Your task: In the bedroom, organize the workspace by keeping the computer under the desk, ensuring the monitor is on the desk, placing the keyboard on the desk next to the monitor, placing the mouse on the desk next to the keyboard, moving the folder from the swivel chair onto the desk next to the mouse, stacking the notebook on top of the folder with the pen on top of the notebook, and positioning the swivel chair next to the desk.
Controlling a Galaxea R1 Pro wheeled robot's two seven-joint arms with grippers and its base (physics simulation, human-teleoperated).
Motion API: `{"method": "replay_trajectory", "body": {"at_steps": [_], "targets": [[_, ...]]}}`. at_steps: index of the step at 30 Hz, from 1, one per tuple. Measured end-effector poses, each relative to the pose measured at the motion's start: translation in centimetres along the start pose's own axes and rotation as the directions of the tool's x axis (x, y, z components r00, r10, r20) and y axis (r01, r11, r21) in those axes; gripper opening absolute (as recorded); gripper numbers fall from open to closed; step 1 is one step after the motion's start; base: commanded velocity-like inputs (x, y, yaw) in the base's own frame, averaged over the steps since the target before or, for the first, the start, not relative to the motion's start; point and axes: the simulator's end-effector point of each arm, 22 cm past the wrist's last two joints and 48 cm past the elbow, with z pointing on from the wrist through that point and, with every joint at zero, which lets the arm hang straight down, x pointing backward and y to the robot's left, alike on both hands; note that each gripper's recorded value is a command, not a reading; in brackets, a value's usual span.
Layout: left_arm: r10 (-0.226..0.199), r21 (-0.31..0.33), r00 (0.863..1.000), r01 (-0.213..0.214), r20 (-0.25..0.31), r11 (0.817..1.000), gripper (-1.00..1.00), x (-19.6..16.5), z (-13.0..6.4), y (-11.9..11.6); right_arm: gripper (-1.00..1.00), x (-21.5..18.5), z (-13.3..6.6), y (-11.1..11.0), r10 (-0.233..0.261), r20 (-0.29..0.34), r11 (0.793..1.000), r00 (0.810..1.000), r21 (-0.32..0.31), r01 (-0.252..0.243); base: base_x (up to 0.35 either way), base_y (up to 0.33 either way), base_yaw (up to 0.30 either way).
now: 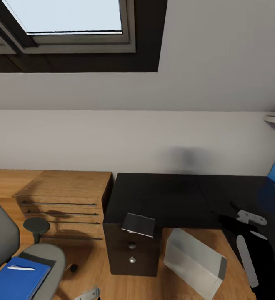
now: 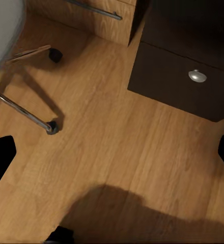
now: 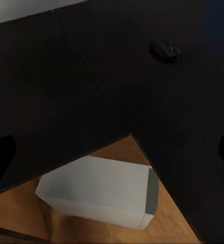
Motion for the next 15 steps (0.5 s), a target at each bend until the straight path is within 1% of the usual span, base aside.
{"method": "replay_trajectory", "body": {"at_steps": [4, 5, 7, 10, 11, 13, 14, 15], "targets": [[0.007, -0.01, 1.0, -0.007, -0.013, 1.0, 1.0, 1.0, 0.1, 0.4, 1.0, 0.9, 0.3, 0.2, -0.001, -0.019, 1.0, 1.0, -0.009, 0.001, 0.0, 0.0, -0.286], [0.008, -0.012, 1.0, -0.008, -0.015, 1.0, 1.0, 1.1, 0.2, 0.5, 1.0, 1.8, 0.7, 0.5, -0.004, -0.039, 1.0, 0.999, -0.021, 0.004, 0.0, 0.0, -0.289], [0.007, -0.013, 1.0, -0.007, -0.015, 1.0, 1.0, 1.2, 0.2, 0.5, 1.0, 2.5, 0.9, 0.7, -0.009, -0.053, 0.999, 0.999, -0.031, 0.007, 0.0, 0.0, -0.29], [-0.003, -0.016, 1.0, 0.003, 0.009, 1.0, 1.0, 0.8, 0.2, 0.6, 1.0, 4.2, 1.6, 1.0, -0.016, -0.079, 0.999, 0.997, -0.043, 0.013, 0.0, 0.0, -0.292], [-0.012, -0.017, 0.999, 0.012, 0.03, 1.0, 1.0, 0.4, 0.2, 0.7, 1.0, 5.0, 2.0, 1.0, -0.02, -0.084, 0.999, 0.996, -0.045, 0.016, 0.0, 0.0, -0.292], [-0.024, -0.022, 0.998, 0.025, 0.062, 0.999, 1.0, 0.0, 0.3, 1.1, 1.0, 5.4, 2.4, 0.9, -0.024, -0.07, 0.999, 0.997, -0.045, 0.021, 0.0, 0.0, -0.237], [-0.025, -0.025, 0.998, 0.027, 0.066, 0.999, 1.0, 0.1, 0.3, 1.2, 1.0, 5.4, 2.5, 0.9, -0.026, -0.065, 0.999, 0.998, -0.045, 0.023, 0.0, 0.0, -0.045], [-0.021, -0.04, 0.998, 0.023, 0.065, 0.999, 1.0, 1.1, 0.5, 1.9, 1.0, 3.5, 2.0, 3.3, -0.094, 0.017, 0.992, 0.995, -0.087, 0.095, 0.0, 0.0, -0.029]]}}
